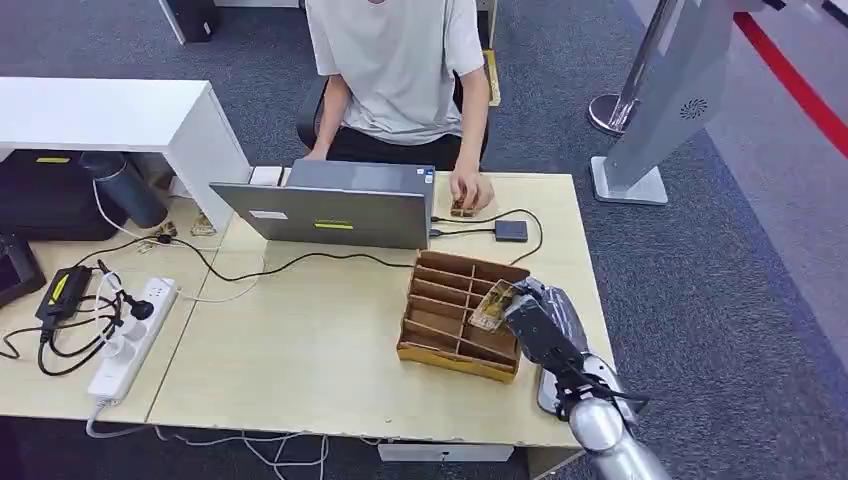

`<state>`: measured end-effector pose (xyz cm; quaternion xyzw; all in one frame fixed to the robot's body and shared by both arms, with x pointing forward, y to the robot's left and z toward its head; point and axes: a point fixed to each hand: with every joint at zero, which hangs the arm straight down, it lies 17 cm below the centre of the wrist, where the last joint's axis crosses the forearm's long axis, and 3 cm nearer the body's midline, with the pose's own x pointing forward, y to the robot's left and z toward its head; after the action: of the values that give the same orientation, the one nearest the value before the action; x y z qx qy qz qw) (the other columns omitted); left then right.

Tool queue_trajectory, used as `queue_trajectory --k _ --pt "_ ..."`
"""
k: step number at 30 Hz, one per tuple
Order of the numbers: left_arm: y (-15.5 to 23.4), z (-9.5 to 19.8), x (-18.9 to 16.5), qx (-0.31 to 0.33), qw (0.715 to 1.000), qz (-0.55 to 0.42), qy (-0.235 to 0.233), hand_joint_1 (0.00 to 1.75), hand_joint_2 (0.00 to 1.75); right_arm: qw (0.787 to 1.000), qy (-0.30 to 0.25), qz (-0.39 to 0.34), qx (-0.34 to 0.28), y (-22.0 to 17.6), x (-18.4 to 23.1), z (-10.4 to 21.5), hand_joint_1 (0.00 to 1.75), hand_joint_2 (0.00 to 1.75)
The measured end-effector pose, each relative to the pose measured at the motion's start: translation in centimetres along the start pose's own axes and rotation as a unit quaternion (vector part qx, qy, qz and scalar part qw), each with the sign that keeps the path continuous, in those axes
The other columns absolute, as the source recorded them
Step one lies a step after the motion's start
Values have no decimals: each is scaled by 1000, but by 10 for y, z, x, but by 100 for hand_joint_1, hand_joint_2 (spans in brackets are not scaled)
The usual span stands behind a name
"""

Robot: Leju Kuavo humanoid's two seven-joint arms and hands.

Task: Pass the card to the sensor for recognition and then transmit it.

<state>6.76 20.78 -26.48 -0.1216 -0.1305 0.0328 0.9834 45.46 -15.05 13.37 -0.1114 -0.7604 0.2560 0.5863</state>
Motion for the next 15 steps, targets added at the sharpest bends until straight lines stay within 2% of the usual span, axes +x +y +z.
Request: queue_trajectory --k 8,15 --pt "13 2 -3 9 1000 -2 6 0 175 998 -42 21 -32 -40 32 -44 175 175" --pt "14 2 -3 8 1000 -7 8 0 175 987 -56 122 -92 -87 52 -86 175 175"
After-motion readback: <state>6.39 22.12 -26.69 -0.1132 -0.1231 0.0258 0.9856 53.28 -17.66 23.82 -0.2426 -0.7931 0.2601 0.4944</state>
